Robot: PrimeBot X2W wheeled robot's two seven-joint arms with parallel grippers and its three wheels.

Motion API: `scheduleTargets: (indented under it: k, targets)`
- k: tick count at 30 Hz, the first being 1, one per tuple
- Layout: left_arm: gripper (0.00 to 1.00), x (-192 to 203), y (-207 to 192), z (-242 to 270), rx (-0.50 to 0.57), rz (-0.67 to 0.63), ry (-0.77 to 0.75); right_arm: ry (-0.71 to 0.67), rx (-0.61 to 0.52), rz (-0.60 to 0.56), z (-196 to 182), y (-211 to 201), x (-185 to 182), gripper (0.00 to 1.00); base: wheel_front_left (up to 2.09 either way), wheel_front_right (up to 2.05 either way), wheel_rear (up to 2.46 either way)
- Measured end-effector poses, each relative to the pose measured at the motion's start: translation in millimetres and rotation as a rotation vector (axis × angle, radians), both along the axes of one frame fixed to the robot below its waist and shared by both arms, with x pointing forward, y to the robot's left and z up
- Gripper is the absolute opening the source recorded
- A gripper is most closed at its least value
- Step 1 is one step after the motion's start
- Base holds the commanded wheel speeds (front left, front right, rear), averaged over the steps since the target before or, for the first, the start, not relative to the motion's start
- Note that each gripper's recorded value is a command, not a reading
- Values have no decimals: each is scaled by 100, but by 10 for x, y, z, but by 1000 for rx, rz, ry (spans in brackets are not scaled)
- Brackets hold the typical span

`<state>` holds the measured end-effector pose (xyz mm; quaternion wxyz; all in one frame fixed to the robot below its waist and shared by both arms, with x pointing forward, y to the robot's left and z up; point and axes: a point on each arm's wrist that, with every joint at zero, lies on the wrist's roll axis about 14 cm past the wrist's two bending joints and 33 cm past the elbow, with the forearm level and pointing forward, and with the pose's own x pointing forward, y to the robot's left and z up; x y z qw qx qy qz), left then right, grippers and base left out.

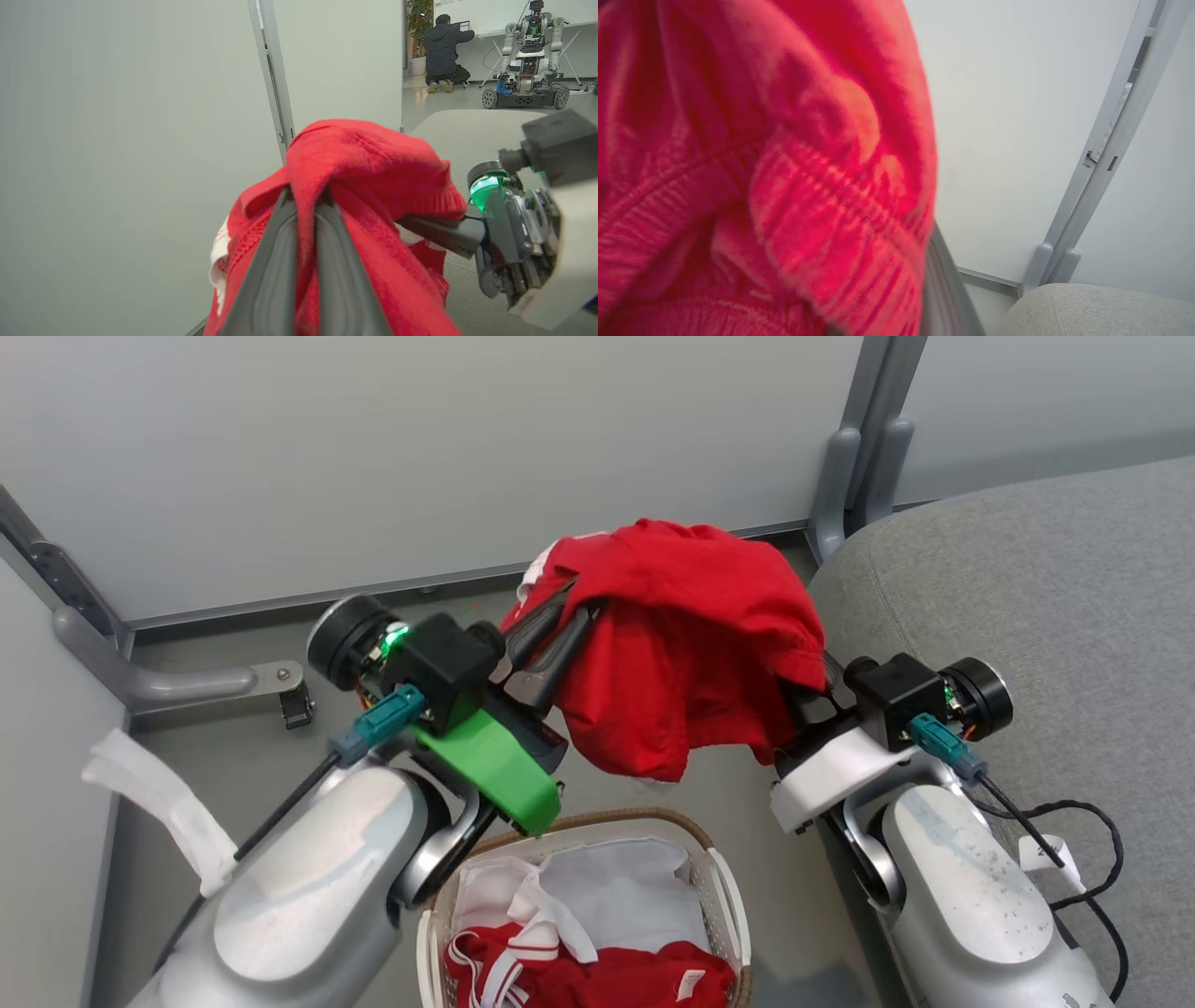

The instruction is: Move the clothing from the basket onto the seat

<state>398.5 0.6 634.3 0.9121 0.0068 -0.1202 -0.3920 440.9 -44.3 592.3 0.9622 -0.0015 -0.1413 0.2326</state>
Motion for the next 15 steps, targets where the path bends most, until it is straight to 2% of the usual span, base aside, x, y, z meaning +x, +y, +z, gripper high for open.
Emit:
scheduleTargets:
  k: [1,2,3,4,5,15]
  targets:
    - [0,-2,31,-56,-14,15,9,2,1,-2,-8,-8,-10,0,0,0,0]
    - [29,-1,58,-97,-25,27,14,4,3,-5,-12,-17,-15,0,0,0,0]
    - [46,-6,86,-153,-41,41,24,2,5,-9,-6,-31,-17,0,0,0,0]
    - [82,-17,107,-214,-58,50,36,-3,7,-15,13,-50,-14,0,0,0,0]
    - [100,-33,121,-281,-71,58,51,-9,8,-18,34,-62,-15,0,0,0,0]
    - [100,-218,268,-987,-82,137,229,-42,0,-32,112,-98,-69,0,0,0,0]
